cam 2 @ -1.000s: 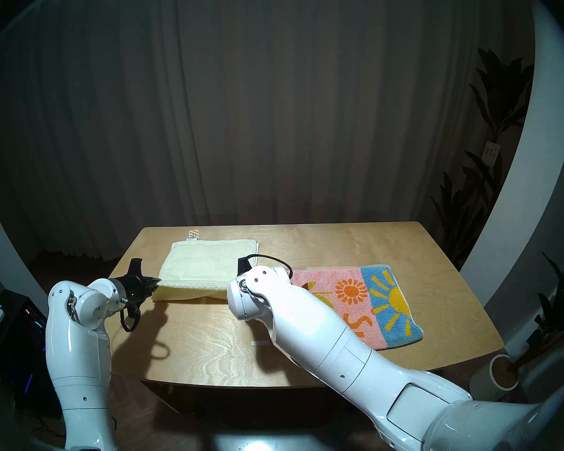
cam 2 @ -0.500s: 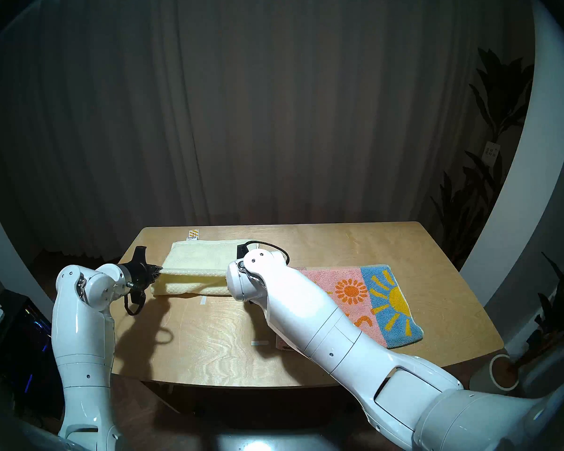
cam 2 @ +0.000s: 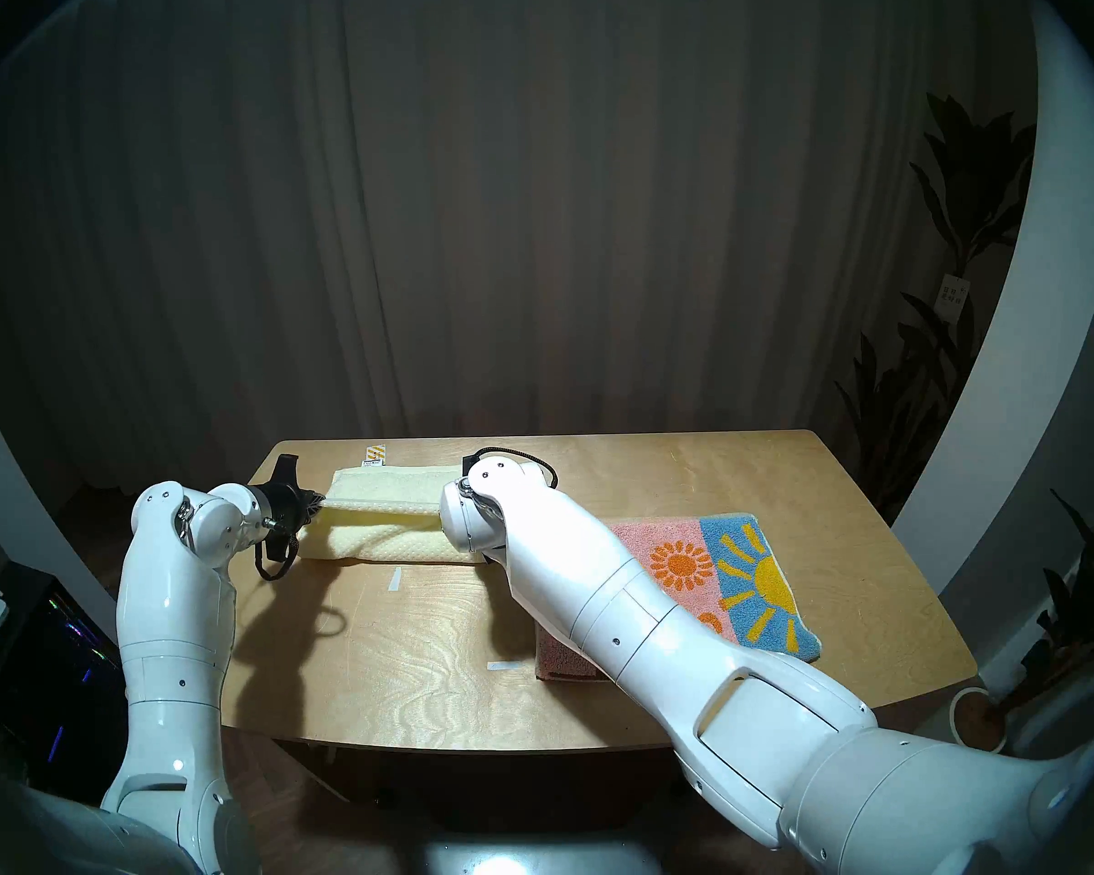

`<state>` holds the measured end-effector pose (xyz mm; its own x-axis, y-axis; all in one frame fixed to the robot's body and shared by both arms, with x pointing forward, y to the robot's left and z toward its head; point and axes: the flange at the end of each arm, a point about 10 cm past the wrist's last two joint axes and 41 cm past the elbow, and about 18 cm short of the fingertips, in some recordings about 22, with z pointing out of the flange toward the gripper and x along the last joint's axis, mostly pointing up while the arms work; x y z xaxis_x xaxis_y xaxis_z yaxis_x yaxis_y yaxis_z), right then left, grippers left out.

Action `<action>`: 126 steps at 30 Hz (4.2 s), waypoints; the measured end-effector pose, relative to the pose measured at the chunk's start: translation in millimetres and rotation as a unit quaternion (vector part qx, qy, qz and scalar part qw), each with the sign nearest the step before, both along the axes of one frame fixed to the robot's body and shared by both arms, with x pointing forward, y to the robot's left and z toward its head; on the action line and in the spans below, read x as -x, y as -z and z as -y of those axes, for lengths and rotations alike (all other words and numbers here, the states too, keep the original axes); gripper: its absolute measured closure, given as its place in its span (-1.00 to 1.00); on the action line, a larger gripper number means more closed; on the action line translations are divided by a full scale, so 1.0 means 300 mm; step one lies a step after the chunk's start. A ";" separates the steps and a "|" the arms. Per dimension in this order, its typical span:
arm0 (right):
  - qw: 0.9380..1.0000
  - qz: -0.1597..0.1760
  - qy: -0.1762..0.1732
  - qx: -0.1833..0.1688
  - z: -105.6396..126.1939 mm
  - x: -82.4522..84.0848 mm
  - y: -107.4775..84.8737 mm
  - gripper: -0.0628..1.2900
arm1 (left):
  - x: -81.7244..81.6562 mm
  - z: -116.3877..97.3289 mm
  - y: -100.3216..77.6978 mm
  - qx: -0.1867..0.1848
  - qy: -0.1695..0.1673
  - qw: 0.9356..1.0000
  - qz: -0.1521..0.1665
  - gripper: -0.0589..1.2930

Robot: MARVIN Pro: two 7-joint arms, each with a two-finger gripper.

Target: Fold each towel twice and stack them on table

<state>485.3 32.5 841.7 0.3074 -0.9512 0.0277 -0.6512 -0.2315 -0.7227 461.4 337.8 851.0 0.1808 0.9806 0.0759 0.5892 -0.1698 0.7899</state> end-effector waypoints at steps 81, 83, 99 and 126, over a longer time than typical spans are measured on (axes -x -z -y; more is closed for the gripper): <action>0.998 0.026 -0.039 0.042 -0.054 -0.287 0.048 0.95 | -0.415 -0.018 0.103 -0.082 -0.022 0.995 -0.061 0.95; 0.998 0.027 -0.039 0.041 -0.055 -0.288 0.049 0.94 | -0.419 -0.019 0.102 -0.083 -0.022 0.994 -0.061 0.95; 0.998 0.038 -0.030 0.041 -0.038 -0.312 0.027 0.64 | -0.446 -0.059 0.066 -0.098 -0.037 0.993 -0.047 0.31; 0.995 0.081 -0.037 0.033 -0.042 -0.365 -0.077 0.37 | -0.483 -0.080 0.010 -0.123 -0.049 0.991 -0.004 -0.89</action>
